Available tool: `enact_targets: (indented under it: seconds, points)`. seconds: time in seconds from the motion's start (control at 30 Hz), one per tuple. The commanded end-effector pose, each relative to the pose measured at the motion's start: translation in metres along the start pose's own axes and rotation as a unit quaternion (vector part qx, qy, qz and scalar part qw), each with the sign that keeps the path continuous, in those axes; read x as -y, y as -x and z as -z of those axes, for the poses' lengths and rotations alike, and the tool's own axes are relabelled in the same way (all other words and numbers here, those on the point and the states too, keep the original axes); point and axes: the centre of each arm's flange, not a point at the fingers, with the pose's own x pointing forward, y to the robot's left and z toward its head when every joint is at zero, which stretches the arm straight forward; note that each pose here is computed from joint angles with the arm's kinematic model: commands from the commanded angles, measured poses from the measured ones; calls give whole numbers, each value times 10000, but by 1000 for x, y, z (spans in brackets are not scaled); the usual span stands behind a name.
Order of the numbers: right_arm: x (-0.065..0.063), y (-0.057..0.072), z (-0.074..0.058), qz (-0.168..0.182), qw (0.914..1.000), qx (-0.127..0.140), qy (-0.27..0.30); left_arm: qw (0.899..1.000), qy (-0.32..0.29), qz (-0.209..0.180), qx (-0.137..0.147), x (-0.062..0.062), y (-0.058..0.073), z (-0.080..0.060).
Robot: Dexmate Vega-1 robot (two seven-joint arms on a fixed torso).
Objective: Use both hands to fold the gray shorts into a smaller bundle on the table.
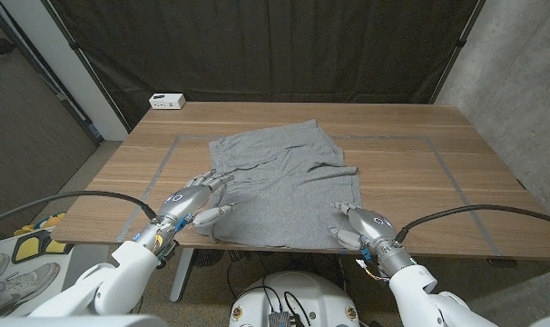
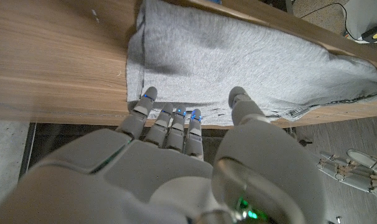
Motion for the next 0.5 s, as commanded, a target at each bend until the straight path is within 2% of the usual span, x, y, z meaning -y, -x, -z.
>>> enact_targets:
  seconds: [0.03,0.5]
  points:
    - [-10,4,-6,113,9981,-217,557,9974,-700,144,-98,0,3,-4]
    - [-17,2,-9,172,9950,-306,933,9841,-1656,558,-302,6,-1,-9]
